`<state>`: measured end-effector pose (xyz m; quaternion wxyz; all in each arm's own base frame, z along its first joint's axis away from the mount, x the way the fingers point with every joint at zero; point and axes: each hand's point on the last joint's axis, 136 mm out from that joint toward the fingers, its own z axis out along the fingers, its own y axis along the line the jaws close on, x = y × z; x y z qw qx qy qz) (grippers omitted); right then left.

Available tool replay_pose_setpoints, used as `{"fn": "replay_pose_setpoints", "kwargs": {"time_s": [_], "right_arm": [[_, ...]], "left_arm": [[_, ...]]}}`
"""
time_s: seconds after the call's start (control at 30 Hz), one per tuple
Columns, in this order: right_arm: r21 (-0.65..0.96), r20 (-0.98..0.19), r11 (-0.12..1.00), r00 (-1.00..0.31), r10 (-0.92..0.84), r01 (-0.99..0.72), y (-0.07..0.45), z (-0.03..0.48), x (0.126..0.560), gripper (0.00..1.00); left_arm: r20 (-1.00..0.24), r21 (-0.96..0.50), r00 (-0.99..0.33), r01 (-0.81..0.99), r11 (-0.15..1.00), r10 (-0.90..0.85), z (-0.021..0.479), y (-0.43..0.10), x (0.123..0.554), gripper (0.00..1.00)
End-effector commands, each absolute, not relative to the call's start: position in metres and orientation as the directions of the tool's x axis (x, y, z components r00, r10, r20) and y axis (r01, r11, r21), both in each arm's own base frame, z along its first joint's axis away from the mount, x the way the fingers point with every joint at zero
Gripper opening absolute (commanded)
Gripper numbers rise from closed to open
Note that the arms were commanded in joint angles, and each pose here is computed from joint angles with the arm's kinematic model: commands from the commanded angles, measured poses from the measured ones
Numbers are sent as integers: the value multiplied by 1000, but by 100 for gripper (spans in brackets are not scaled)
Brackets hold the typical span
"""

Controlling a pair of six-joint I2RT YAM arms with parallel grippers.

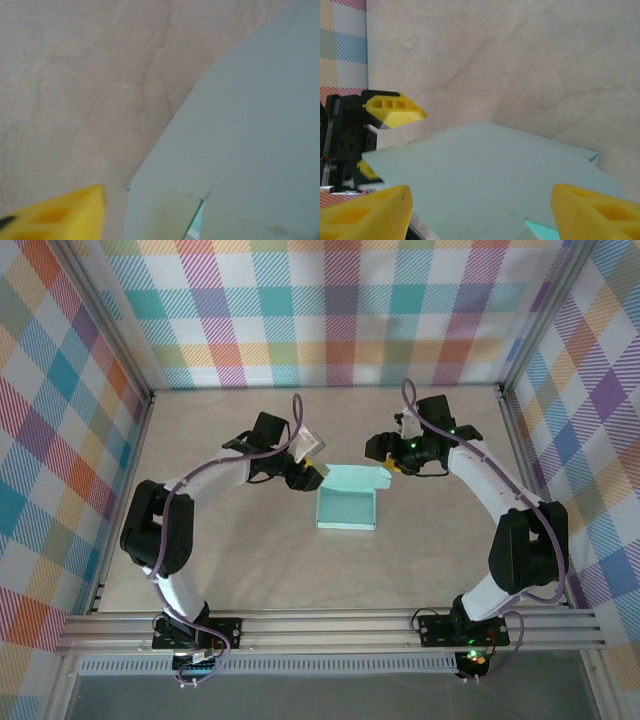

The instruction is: Fold the paper box

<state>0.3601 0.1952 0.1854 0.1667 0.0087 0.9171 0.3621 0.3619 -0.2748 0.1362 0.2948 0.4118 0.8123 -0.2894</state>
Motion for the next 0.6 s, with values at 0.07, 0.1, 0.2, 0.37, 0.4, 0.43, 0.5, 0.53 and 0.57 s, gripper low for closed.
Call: {"fn": "replay_pose_setpoints", "kwargs": {"time_s": [0.07, 0.1, 0.2, 0.37, 0.4, 0.43, 0.5, 0.53, 0.57], "right_arm": [[638, -317, 767, -933, 169, -77, 184, 193, 366, 76], [636, -313, 769, -931, 187, -60, 181, 193, 367, 76], [648, -247, 760, -927, 281, 58, 166, 187, 372, 77], [646, -132, 742, -932, 339, 178, 154, 169, 370, 71], [650, -116, 738, -936, 334, 183, 155, 166, 369, 69], [655, -92, 732, -943, 321, 185, 158, 163, 368, 68], [662, -47, 723, -952, 302, 197, 163, 158, 365, 65], [665, -27, 718, -954, 297, 205, 164, 155, 364, 64], [667, -11, 714, -955, 295, 213, 165, 152, 362, 60]], "left_arm": [[-814, -234, -477, 791, 566, 331, 196, -273, 356, 87], [-818, -242, -497, 754, 610, 289, 205, -267, 359, 90], [-829, -337, -551, 625, 704, 92, 235, -251, 368, 100], [-642, -552, -731, 234, 800, -230, 244, -219, 384, 98], [-567, -563, -784, 145, 813, -253, 233, -215, 383, 96], [-497, -568, -822, 68, 820, -277, 226, -213, 384, 92], [-383, -576, -875, -25, 817, -297, 211, -215, 385, 91], [-332, -582, -891, -65, 811, -309, 202, -218, 387, 88], [-294, -589, -902, -91, 803, -317, 196, -221, 388, 86]]}}
